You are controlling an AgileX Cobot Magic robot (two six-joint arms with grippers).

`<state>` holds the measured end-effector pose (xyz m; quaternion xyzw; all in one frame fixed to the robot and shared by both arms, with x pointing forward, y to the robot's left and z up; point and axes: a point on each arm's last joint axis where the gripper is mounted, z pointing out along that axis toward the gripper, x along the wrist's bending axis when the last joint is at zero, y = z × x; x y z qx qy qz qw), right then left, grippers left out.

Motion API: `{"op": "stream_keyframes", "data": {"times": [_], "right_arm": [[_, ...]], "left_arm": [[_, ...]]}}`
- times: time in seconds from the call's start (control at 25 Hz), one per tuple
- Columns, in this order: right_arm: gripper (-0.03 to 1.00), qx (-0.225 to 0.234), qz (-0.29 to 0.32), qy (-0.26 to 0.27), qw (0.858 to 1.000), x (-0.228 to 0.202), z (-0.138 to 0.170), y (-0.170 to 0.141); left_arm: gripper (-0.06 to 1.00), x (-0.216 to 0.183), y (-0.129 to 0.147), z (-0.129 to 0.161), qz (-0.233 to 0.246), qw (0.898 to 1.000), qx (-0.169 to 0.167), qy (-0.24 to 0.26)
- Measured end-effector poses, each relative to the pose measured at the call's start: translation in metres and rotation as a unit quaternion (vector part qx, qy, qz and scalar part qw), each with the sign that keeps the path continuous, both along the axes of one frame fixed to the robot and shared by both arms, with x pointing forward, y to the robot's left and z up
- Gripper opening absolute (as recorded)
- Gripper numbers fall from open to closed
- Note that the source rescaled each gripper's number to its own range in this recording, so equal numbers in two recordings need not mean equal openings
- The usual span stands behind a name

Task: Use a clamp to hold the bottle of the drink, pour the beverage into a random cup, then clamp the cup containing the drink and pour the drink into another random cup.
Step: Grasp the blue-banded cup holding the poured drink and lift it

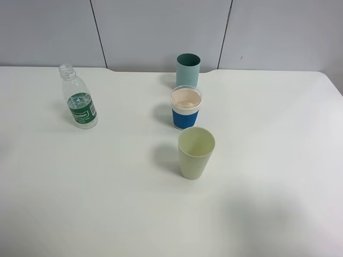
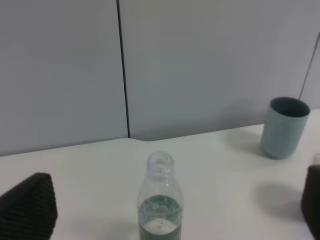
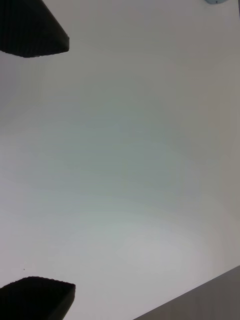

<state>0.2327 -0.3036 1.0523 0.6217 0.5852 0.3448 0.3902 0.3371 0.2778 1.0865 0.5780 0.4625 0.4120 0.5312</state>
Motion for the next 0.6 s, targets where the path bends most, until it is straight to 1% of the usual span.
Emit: {"op": "stream_keyframes", "data": {"times": [0.2,0.28,0.44,0.6], "right_arm": [[0.61,0.0,0.0,0.0,1.0,0.0,0.0,0.0],[0.61,0.0,0.0,0.0,1.0,0.0,0.0,0.0],[0.61,0.0,0.0,0.0,1.0,0.0,0.0,0.0],[0.61,0.0,0.0,0.0,1.0,0.0,0.0,0.0]], "left_arm": [[1.0,-0.022,0.005,0.024,-0.001,1.0,0.005,0.014],[1.0,-0.031,0.008,0.031,0.0,1.0,0.013,0.022],[1.0,-0.05,0.012,0.041,0.0,0.999,0.015,0.029],[1.0,-0.069,0.017,0.041,0.0,0.999,0.016,0.034]]}}
